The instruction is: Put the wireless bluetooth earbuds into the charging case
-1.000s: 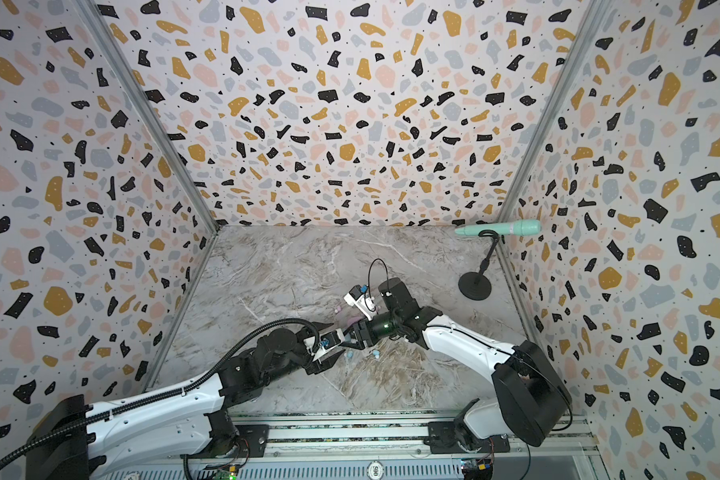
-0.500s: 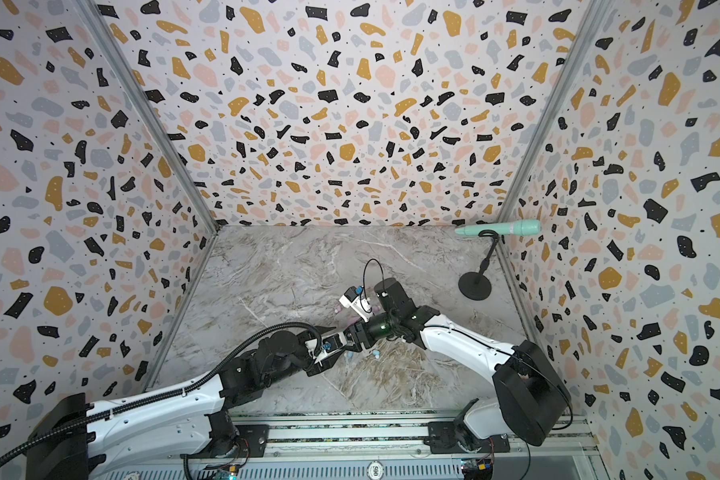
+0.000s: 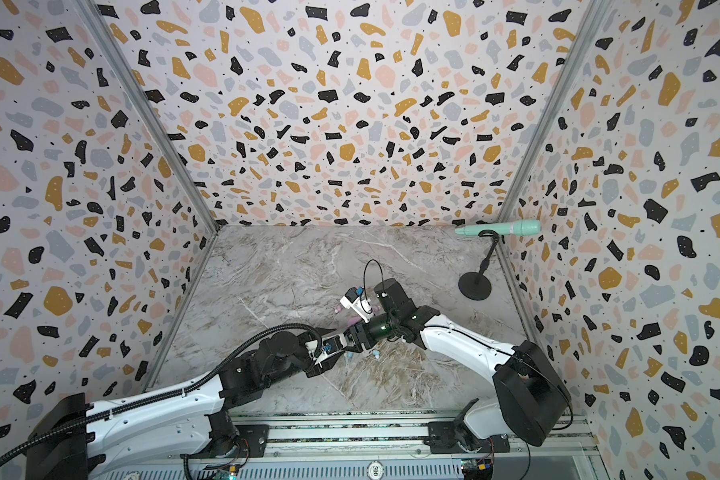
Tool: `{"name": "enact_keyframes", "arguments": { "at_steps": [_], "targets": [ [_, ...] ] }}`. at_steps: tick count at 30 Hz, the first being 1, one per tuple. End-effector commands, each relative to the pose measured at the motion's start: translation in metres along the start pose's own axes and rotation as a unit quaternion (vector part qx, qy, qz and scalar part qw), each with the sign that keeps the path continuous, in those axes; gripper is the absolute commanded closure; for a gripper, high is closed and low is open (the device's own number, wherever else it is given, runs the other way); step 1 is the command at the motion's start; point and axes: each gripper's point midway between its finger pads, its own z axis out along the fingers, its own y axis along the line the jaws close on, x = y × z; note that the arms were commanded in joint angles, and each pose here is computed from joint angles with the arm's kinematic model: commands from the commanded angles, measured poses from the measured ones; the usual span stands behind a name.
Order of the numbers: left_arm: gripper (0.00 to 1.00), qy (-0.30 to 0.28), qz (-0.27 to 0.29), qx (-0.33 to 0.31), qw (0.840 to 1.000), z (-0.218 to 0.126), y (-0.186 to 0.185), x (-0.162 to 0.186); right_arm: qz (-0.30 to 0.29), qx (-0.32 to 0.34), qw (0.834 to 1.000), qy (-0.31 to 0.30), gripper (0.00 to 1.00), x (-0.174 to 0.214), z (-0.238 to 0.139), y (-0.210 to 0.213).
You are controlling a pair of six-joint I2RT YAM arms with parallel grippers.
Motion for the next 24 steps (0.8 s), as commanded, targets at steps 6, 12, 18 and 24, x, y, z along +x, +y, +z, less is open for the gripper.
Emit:
{"name": "enact_keyframes", "arguments": {
  "at_steps": [6, 12, 18, 24],
  "targets": [
    [0.40, -0.005, 0.008, 0.010, 1.000, 0.0005, -0.0029, -0.0059, -0.038, -0.004, 0.999, -0.025, 1.00, -0.0191, -0.0107, 0.0192],
    [0.41, -0.014, 0.007, 0.003, 1.000, -0.0019, 0.0003, -0.0100, -0.039, -0.005, 0.999, -0.023, 1.00, -0.0179, -0.0095, 0.0190],
    [0.41, -0.025, 0.000, 0.001, 1.000, -0.0029, 0.0015, -0.0144, -0.040, -0.007, 0.999, -0.023, 1.00, -0.0182, -0.0087, 0.0209],
    [0.44, -0.025, 0.000, 0.004, 1.000, -0.0028, 0.0004, -0.0146, -0.040, -0.007, 0.999, -0.022, 1.00, -0.0176, -0.0087, 0.0210]
  ]
}}
